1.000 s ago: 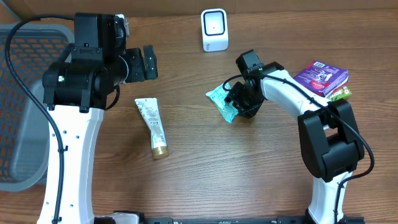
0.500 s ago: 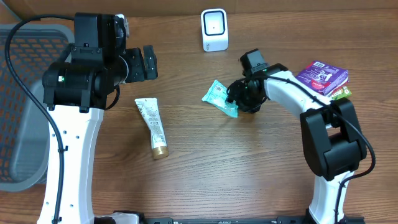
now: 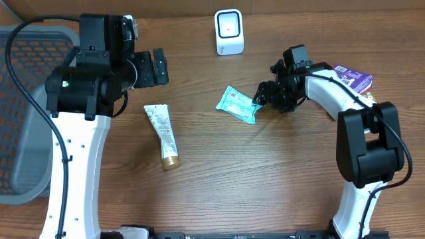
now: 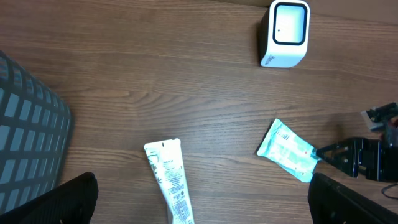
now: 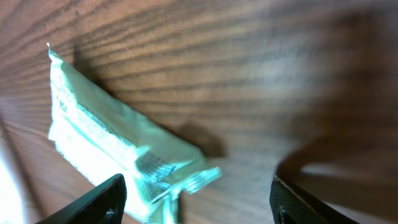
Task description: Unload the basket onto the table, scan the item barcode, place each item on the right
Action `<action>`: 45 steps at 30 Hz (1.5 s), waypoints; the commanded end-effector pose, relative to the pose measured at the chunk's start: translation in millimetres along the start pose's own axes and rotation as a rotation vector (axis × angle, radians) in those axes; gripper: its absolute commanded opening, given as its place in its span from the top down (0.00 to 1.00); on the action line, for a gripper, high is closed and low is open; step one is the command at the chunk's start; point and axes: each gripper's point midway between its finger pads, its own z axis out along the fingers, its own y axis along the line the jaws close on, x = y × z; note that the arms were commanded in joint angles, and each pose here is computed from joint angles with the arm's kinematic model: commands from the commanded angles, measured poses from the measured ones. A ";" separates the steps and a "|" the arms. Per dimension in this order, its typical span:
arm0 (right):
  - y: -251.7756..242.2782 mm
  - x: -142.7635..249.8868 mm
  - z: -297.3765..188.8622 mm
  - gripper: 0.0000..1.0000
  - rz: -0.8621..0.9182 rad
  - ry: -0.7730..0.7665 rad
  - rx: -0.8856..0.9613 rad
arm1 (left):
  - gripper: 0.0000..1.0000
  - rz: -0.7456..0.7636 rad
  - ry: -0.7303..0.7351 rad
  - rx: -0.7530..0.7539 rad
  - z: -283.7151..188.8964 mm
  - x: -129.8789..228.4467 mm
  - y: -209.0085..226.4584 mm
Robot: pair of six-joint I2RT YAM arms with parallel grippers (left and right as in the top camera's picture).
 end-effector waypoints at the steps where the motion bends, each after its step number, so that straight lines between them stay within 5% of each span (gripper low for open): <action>1: 17.9 4.7 2.9 0.26 0.222 0.020 -0.060 | 0.00 0.013 -0.010 0.010 -1.4 -4.0 -2.4; 11: 17.9 10.8 41.5 0.41 0.401 -0.065 -0.093 | 0.01 0.013 -0.010 0.010 -1.4 -4.0 -2.4; 19: 22.9 22.2 50.5 0.61 0.372 -0.044 -0.125 | 0.01 0.013 -0.010 0.010 -1.4 -4.0 -2.5; 27: 36.5 23.4 50.5 0.49 0.247 -0.036 -0.174 | 0.00 0.013 -0.010 0.010 -1.4 -4.0 -2.4; 35: 36.8 23.8 63.8 0.49 0.257 -0.104 -0.072 | 0.00 0.013 -0.010 0.010 -1.4 -4.0 -2.4; 43: 44.4 25.2 66.7 0.94 0.232 -0.114 -0.074 | 0.00 0.013 -0.010 0.010 -1.4 -4.0 -2.4; 45: 53.6 27.5 65.9 0.96 0.203 -0.091 -0.119 | 0.00 0.013 -0.010 0.010 -1.4 -4.0 -2.4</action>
